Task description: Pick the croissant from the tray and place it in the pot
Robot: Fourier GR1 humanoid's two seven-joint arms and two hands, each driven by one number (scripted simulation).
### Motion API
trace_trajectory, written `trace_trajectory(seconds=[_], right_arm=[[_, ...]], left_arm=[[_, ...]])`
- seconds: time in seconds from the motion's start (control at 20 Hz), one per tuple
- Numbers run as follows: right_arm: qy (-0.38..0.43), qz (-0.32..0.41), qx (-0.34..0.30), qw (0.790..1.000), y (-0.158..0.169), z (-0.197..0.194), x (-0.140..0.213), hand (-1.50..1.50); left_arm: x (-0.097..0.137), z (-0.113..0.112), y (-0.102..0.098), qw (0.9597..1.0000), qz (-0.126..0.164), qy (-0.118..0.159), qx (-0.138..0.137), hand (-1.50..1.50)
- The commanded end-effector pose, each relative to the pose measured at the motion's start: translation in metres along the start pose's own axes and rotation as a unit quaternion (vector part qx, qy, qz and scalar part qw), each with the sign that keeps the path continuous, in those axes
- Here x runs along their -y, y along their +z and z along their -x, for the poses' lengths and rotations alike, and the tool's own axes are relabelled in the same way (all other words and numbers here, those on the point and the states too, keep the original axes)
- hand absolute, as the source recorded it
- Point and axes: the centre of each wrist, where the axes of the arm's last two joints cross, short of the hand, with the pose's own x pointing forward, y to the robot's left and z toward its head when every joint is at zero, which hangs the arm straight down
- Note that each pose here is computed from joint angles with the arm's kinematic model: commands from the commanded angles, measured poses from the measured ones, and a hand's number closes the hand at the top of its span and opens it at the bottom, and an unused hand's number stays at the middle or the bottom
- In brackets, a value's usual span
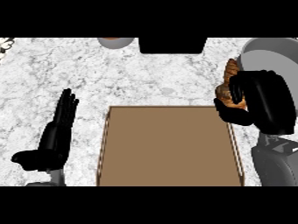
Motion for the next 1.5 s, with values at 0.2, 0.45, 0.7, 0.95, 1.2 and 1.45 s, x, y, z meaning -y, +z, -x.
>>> trace_trajectory(seconds=[0.2, 0.45, 0.7, 0.95, 1.2, 1.45], right_arm=[[0.024, 0.017, -0.069, 0.997, -0.034, 0.082, 0.001, 1.5], [0.024, 0.019, -0.083, 0.996, -0.039, 0.132, 0.011, 1.5], [0.029, 0.01, -0.11, 0.993, -0.069, 0.177, 0.018, 1.5], [0.013, -0.041, -0.108, 0.993, -0.058, 0.223, 0.007, 1.5], [0.004, -0.096, -0.117, 0.989, -0.064, 0.23, -0.012, 1.5], [-0.002, -0.127, -0.198, 0.972, -0.041, 0.26, -0.012, 1.5]], left_arm=[[-0.01, 0.01, 0.0, 0.9999, 0.008, 0.006, -0.001, 0.0], [-0.003, -0.013, -0.008, 1.0, 0.001, 0.003, 0.0, 0.0], [0.005, -0.006, 0.005, 0.9998, 0.016, -0.004, 0.007, 0.0], [0.003, -0.005, -0.006, 0.9999, 0.008, -0.003, 0.007, 0.0], [0.008, 0.006, -0.015, 0.9999, 0.011, 0.0, 0.005, 0.0], [0.021, -0.002, -0.013, 0.9993, 0.03, 0.005, 0.022, 0.0]])
